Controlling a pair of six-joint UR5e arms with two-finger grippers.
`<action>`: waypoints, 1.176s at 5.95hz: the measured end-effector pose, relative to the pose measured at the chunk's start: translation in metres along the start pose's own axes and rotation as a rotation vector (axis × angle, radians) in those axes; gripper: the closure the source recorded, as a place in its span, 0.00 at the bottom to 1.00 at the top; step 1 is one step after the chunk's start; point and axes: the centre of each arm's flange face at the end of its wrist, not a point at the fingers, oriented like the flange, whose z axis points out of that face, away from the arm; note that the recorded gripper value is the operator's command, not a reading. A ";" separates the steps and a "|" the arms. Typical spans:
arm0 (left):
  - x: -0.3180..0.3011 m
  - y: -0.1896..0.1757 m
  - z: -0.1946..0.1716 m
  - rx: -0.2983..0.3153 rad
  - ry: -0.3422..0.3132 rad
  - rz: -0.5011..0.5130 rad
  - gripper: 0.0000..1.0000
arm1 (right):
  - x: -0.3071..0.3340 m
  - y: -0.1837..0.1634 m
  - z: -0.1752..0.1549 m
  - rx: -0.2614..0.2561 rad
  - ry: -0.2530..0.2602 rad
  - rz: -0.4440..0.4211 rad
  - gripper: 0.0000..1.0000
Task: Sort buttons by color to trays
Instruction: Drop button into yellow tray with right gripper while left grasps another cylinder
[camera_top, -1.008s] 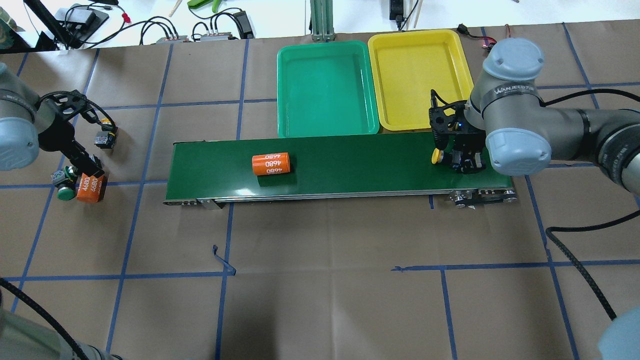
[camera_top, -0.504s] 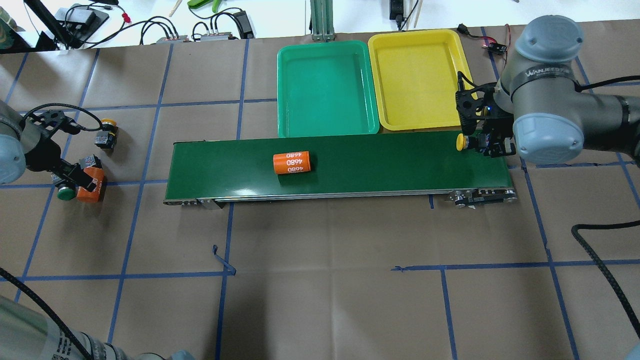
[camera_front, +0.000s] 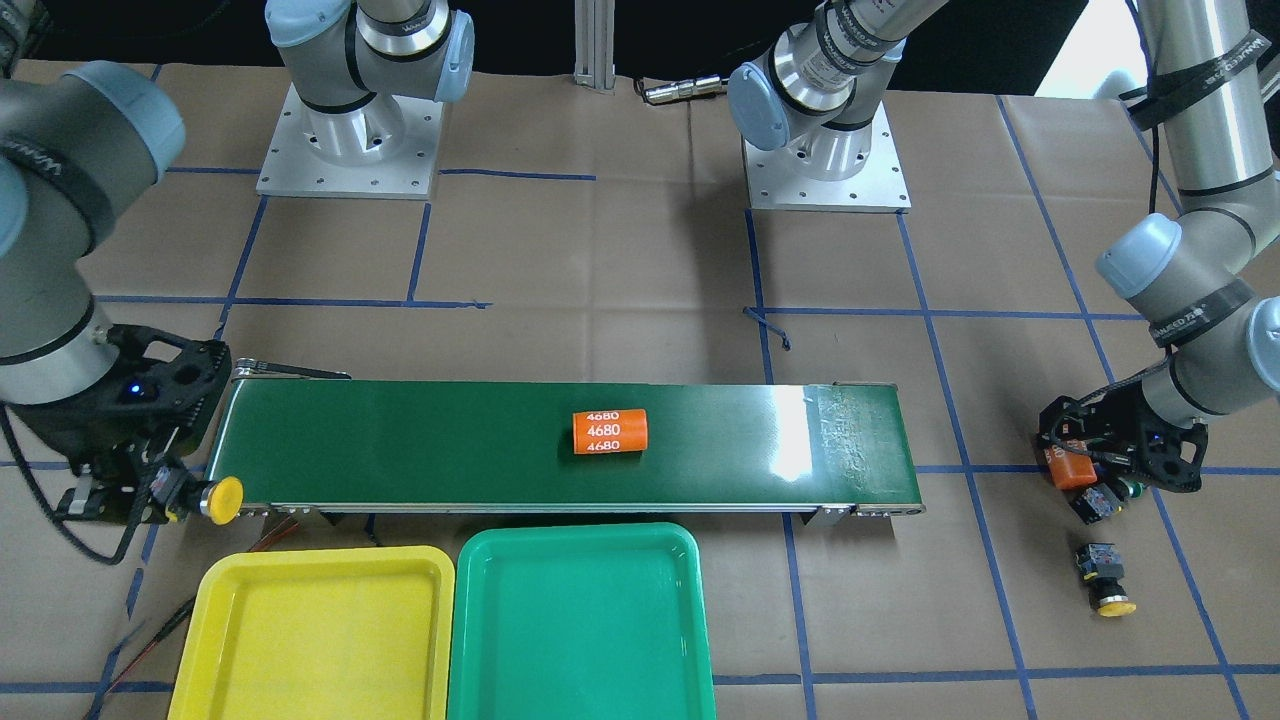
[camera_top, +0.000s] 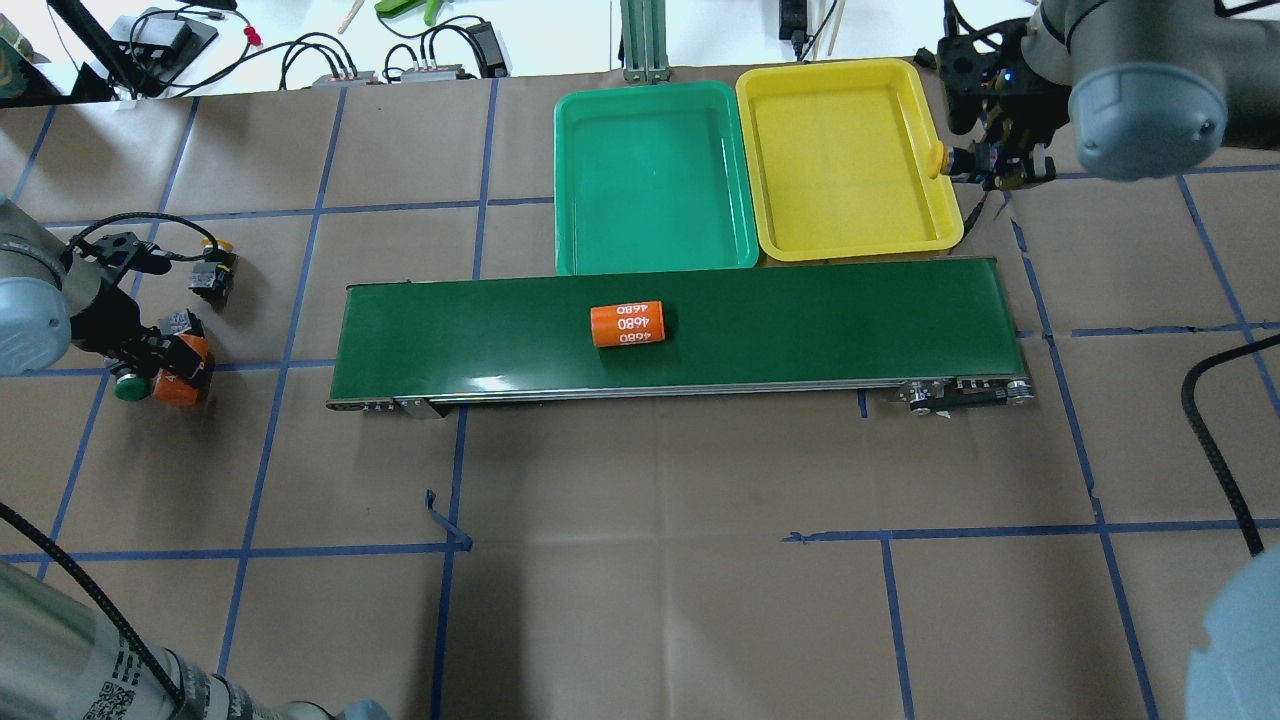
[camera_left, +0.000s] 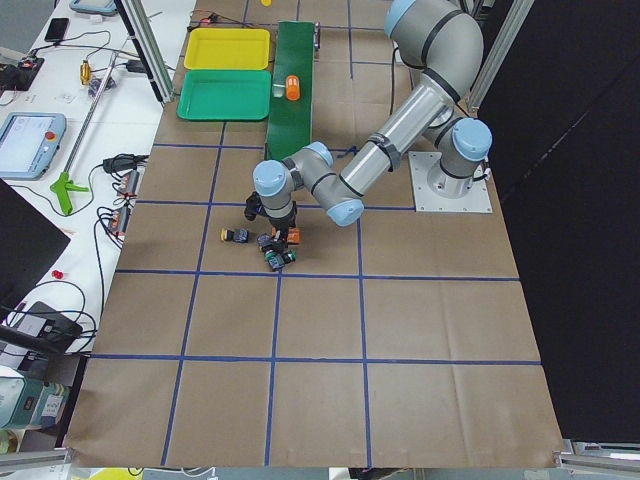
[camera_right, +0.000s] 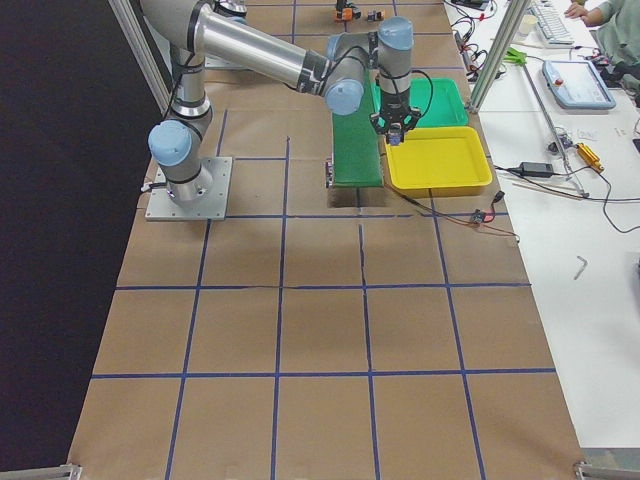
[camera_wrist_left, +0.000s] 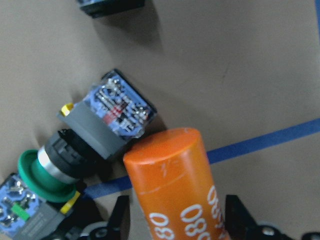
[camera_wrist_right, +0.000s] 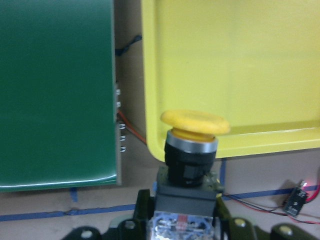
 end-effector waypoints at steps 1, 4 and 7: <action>0.002 -0.002 -0.006 0.004 -0.008 0.006 1.00 | 0.045 0.000 0.023 0.031 -0.005 -0.007 0.93; 0.052 -0.018 -0.063 -0.034 -0.044 0.265 1.00 | 0.091 -0.028 0.153 0.077 -0.090 -0.058 0.05; 0.184 -0.065 -0.110 -0.088 -0.149 0.750 1.00 | 0.091 -0.046 0.162 0.204 -0.103 -0.034 0.00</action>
